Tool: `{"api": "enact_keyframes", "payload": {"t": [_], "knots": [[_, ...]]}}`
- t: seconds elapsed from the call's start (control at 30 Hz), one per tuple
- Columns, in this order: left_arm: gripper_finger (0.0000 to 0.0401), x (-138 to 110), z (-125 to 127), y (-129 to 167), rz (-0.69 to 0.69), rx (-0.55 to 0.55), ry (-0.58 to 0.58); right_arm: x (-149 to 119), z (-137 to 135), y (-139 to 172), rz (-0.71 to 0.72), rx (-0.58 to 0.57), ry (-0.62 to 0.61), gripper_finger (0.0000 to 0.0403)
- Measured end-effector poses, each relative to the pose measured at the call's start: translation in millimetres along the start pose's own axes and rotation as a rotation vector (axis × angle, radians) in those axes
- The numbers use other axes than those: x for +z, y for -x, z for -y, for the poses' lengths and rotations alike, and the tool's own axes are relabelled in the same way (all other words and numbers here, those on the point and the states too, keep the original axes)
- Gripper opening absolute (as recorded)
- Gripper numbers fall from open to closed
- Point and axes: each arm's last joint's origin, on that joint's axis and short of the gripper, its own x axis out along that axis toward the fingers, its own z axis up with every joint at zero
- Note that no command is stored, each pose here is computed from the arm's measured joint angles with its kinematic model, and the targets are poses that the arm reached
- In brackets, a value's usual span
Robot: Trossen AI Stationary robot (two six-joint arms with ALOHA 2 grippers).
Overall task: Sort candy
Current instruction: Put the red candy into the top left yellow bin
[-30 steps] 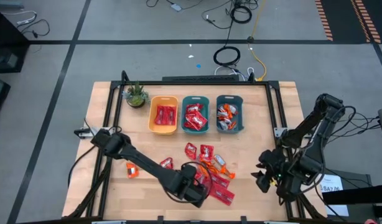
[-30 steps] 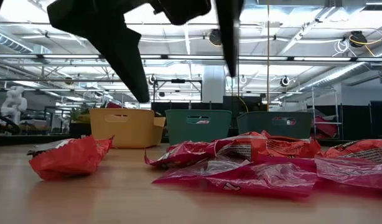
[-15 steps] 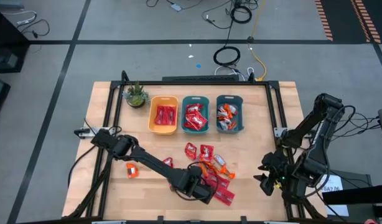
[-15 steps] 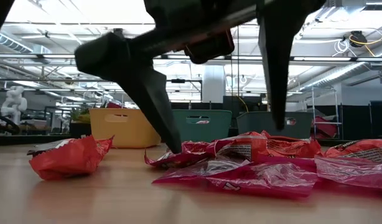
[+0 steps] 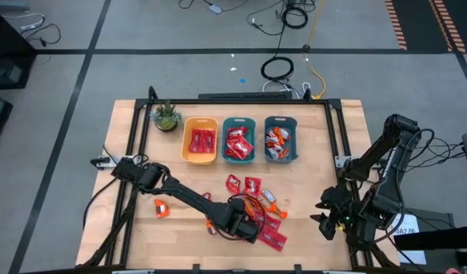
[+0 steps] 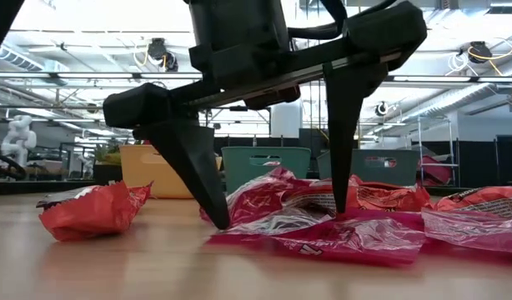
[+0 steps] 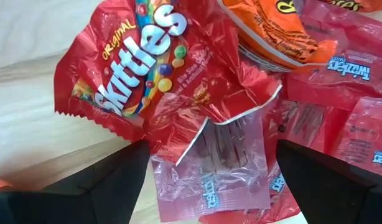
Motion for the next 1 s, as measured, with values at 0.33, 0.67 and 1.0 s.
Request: {"api": "enact_keyframes", "payload": {"t": [0.33,0.67,1.0], "knots": [[0.0364,2,-5,-5,0.032,0.018,0.011,1,0,0,0.021,-0.001,0.017,0.0215],[0.0364,-20,3,10,0.032,-0.049,0.039,1,0,0,0.021,0.000,0.026,0.0215],[0.0364,-13,-1,7,0.091,0.001,0.038,1,0,0,0.021,0.000,0.031,0.0215]]}}
